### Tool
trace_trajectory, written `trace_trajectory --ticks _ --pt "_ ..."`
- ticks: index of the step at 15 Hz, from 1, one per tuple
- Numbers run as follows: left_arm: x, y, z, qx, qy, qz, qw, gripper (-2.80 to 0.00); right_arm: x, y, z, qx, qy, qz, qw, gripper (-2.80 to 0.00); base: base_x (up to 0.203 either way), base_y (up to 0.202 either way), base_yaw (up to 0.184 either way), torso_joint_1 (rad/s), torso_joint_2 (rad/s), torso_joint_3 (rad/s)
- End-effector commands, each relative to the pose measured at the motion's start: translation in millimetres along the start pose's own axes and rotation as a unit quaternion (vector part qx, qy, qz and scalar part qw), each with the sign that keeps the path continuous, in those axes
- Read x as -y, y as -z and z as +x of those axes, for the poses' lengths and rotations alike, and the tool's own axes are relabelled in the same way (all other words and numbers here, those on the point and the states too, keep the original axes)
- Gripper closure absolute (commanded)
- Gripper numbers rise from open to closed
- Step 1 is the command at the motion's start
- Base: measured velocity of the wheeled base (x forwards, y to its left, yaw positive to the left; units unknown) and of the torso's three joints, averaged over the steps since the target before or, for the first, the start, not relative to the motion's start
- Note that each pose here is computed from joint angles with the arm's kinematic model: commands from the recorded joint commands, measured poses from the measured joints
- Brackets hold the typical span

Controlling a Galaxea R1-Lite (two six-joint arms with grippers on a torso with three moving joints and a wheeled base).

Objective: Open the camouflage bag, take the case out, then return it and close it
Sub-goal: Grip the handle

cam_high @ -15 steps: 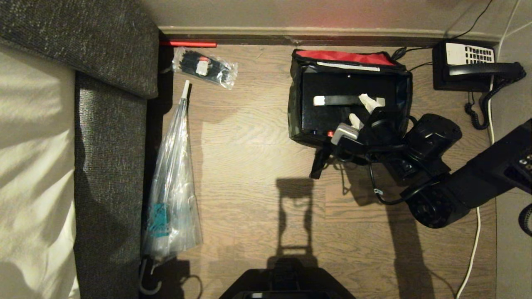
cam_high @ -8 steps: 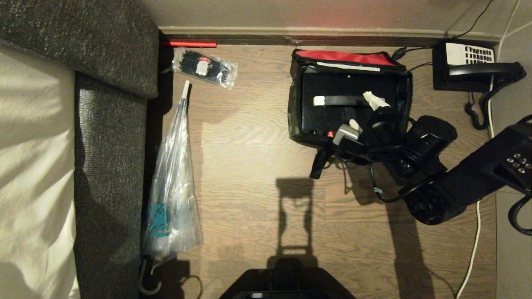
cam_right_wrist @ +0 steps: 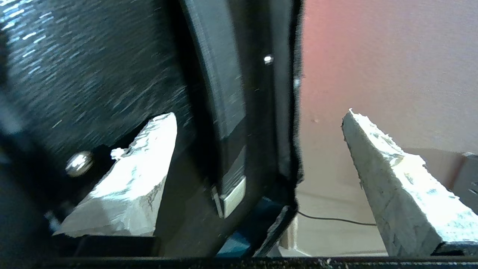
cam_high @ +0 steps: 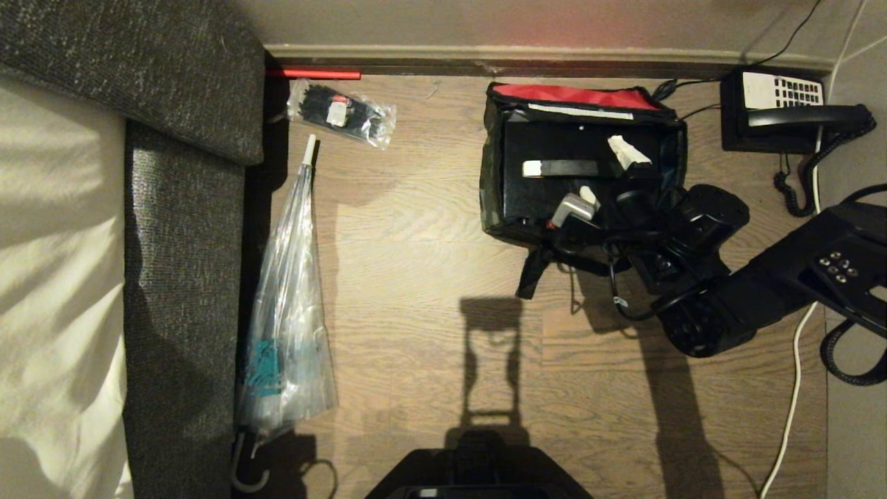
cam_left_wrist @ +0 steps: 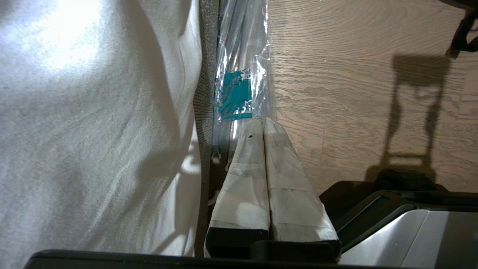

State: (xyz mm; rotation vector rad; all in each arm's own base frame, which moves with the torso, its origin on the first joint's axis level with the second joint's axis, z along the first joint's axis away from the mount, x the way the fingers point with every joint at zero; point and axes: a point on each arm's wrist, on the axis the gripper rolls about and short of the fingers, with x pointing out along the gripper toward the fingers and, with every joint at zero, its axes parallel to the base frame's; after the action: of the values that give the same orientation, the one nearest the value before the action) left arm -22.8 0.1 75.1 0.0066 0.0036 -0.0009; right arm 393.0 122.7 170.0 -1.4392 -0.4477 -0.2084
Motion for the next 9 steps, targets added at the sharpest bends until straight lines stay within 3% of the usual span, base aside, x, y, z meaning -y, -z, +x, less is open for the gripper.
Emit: trace_trajectory --ticks 1,9 --pt "0.0 0 0 0.000 0.000 0.000 1.0000 0.00 -5 -1 6 -0.001 0.008 0.000 1.000 -2.80 0.000 0.000 0.000 0.000 0.00 0.000" --pt "0.0 0 0 0.000 0.000 0.000 1.0000 0.00 -9 -3 18 -0.003 0.027 0.007 1.000 -2.80 0.000 0.000 0.000 0.000 0.00 0.000"
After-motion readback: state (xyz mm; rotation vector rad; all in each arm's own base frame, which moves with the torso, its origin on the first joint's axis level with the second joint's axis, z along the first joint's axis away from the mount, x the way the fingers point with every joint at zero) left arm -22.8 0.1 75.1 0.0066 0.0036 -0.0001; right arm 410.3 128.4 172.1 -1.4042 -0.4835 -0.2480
